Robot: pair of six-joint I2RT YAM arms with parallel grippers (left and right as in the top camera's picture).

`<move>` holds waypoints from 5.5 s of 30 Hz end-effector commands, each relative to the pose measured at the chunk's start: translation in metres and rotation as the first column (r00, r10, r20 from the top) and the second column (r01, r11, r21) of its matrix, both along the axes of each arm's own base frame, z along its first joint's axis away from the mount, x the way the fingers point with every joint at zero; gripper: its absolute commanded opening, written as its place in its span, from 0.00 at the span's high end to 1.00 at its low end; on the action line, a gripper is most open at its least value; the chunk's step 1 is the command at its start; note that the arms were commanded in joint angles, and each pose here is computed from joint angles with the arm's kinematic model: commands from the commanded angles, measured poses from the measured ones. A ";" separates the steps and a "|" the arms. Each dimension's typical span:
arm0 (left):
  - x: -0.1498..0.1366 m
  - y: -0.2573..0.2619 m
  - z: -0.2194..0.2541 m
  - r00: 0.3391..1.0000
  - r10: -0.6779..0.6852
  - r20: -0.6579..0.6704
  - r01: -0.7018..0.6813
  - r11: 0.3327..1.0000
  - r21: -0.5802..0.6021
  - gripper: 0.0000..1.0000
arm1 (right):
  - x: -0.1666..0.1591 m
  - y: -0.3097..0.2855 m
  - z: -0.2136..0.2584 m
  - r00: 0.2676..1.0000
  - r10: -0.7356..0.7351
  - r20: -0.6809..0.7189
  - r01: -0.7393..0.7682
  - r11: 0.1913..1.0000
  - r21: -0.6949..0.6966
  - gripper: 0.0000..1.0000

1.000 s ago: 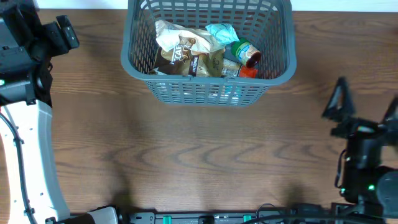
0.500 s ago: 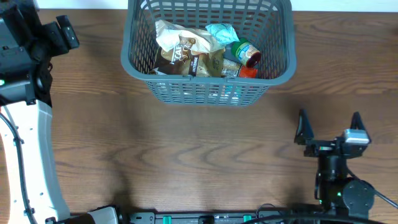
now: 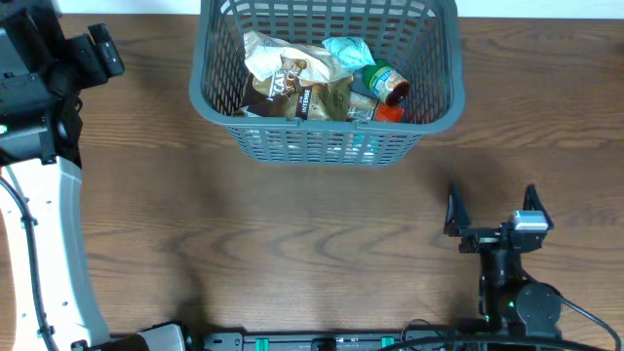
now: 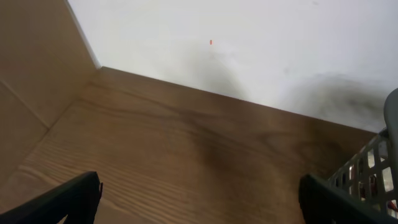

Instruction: Pack container

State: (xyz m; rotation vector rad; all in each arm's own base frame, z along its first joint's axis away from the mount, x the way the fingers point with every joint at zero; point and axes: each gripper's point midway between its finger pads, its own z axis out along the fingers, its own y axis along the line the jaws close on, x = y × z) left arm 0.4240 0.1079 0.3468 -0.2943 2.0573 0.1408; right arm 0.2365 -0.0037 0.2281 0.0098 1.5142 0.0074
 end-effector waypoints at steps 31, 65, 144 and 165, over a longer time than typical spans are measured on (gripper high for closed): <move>-0.002 0.003 0.010 1.000 0.011 0.018 -0.012 1.000 0.018 0.01 | 0.010 0.014 -0.063 0.994 0.057 -0.097 -0.068 0.992 -0.104 0.01; -0.002 0.003 0.010 1.000 0.011 0.018 -0.012 1.000 0.018 0.01 | 0.010 0.012 -0.070 0.991 0.046 -0.123 -0.057 0.994 -0.091 0.01; -0.224 -0.093 0.010 0.858 -0.120 0.499 0.148 0.989 -0.017 0.01 | 0.010 0.012 -0.070 0.991 0.046 -0.123 -0.057 0.994 -0.091 0.01; -0.180 -0.107 -0.104 0.836 -0.158 0.525 0.223 0.973 -0.063 0.01 | 0.010 0.012 -0.070 0.991 0.046 -0.123 -0.057 0.994 -0.091 0.01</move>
